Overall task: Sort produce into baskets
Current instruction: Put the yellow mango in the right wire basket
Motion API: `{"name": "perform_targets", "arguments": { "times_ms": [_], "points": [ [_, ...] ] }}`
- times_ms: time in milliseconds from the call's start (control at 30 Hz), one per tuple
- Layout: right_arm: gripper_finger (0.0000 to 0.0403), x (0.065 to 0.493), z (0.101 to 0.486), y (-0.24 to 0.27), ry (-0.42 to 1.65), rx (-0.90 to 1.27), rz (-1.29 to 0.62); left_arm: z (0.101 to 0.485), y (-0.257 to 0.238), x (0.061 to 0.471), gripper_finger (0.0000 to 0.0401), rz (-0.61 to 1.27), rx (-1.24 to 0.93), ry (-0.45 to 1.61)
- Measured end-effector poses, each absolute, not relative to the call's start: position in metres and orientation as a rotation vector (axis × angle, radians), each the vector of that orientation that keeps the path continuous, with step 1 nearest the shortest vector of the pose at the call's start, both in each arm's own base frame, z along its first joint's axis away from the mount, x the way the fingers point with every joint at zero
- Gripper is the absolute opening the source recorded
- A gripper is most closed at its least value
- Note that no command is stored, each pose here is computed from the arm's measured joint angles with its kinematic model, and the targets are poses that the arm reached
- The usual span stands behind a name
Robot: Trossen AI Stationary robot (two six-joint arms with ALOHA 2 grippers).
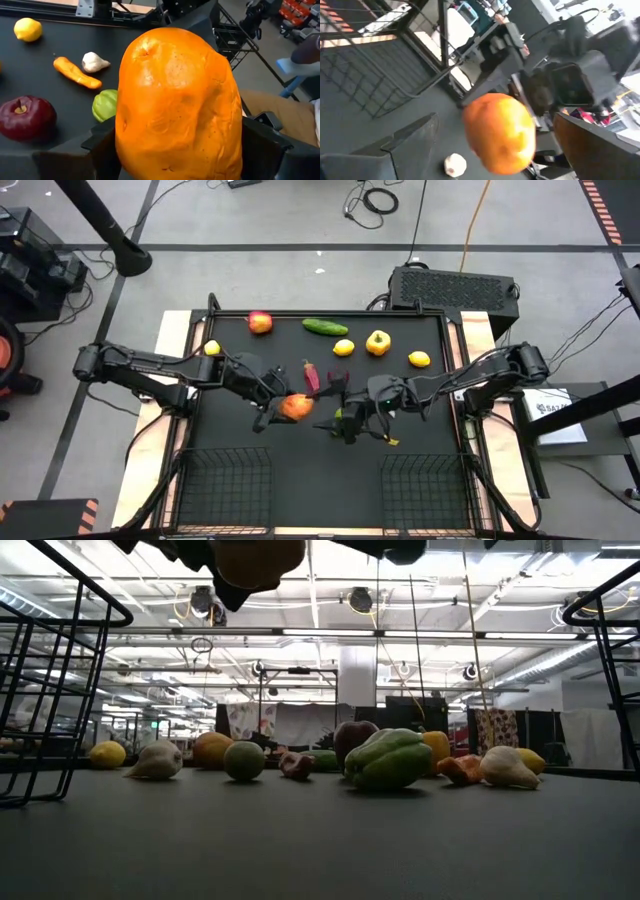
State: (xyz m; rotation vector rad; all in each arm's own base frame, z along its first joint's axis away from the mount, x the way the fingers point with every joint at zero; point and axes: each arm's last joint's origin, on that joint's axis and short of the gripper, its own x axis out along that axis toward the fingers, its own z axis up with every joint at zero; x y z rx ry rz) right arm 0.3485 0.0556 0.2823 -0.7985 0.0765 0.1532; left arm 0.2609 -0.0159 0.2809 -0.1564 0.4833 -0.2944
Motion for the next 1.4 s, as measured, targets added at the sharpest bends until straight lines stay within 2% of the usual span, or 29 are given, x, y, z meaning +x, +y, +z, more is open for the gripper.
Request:
{"name": "perform_targets", "arguments": {
  "times_ms": [367,700,800,1100,1200,1400],
  "points": [
    [0.0380,0.382,0.262,0.045,0.130,-0.807,0.191,0.280,-0.016,0.260,0.0302,-0.298,-0.163,0.496],
    [0.0376,0.398,0.262,0.047,0.141,-0.857,0.204,0.274,-0.016,0.257,0.0302,-0.293,-0.171,0.559],
    [0.0359,0.398,0.262,0.047,0.141,-0.857,0.204,0.275,-0.016,0.258,0.0302,-0.294,-0.170,0.558],
    [0.0265,0.398,0.262,0.047,0.141,-0.856,0.203,0.274,-0.016,0.257,0.0302,-0.295,-0.172,0.561],
    [0.0259,0.398,0.262,0.047,0.141,-0.852,0.203,0.274,-0.016,0.257,0.0302,-0.295,-0.174,0.560],
    [0.0273,0.398,0.262,0.049,0.146,-0.823,0.203,0.275,-0.016,0.258,0.0303,-0.287,-0.177,0.556]
  ]
}}
